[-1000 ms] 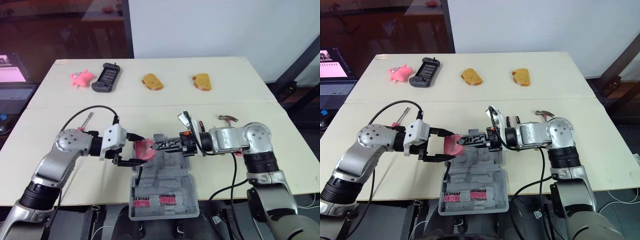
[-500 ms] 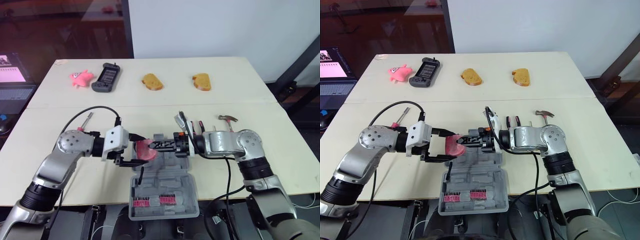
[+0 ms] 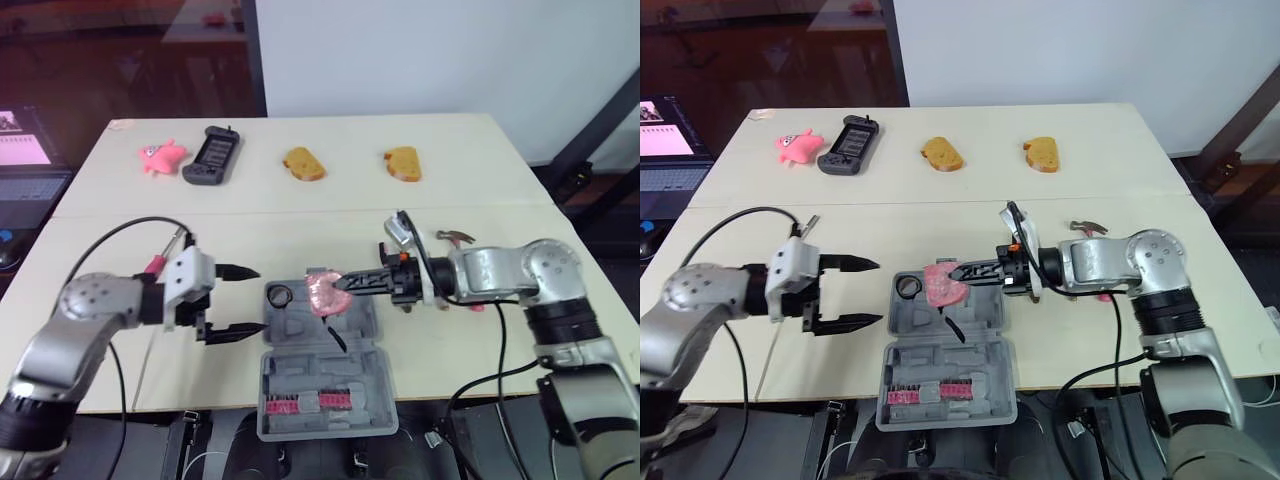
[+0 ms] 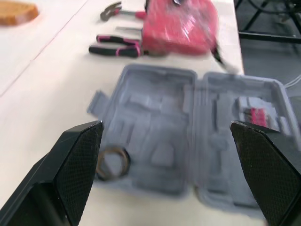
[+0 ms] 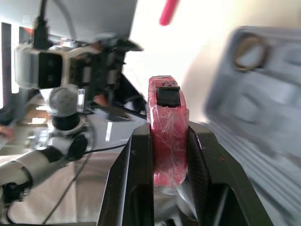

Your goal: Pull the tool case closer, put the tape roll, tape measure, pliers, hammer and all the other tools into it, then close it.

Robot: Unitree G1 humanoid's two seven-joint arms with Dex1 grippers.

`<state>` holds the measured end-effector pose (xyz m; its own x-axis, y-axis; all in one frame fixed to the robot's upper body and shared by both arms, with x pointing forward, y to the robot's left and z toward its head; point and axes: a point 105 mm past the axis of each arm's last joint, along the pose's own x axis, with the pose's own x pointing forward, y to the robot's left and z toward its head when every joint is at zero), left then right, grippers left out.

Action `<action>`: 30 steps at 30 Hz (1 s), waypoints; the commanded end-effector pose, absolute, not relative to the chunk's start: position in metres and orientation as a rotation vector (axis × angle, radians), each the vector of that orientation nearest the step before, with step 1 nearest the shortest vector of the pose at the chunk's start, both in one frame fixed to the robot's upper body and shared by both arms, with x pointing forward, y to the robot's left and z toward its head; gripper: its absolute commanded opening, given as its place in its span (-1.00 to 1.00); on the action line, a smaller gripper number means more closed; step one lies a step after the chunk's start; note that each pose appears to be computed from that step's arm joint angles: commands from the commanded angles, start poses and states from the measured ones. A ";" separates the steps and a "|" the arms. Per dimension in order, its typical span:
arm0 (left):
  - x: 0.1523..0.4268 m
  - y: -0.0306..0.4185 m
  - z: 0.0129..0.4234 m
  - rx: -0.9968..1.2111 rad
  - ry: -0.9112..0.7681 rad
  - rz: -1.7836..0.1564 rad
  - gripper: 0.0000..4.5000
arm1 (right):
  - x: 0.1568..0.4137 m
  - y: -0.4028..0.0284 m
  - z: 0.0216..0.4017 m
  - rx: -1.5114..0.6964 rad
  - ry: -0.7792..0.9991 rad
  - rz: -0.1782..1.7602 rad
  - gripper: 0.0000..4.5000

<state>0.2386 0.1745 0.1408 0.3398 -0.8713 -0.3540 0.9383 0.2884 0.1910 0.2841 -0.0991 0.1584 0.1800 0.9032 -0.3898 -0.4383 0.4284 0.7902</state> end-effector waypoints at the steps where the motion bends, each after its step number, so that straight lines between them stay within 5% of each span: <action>1: 0.225 0.183 0.151 0.420 0.171 -1.169 1.00 | 0.291 -0.108 0.159 0.518 0.987 0.996 -0.80; 12: 0.196 0.173 0.143 0.331 0.190 -1.132 1.00 | 0.307 -0.132 0.153 0.572 1.037 0.910 -0.80; 30: 0.202 0.168 0.144 0.329 0.192 -1.210 1.00 | 0.254 -0.189 0.073 0.698 1.106 0.720 -0.80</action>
<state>0.2023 0.1692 0.1392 0.3587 -0.8767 -0.3205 0.9334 0.3343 0.1302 0.2492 -0.1889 0.0645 0.2464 0.7958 -0.5532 -0.1104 0.5902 0.7997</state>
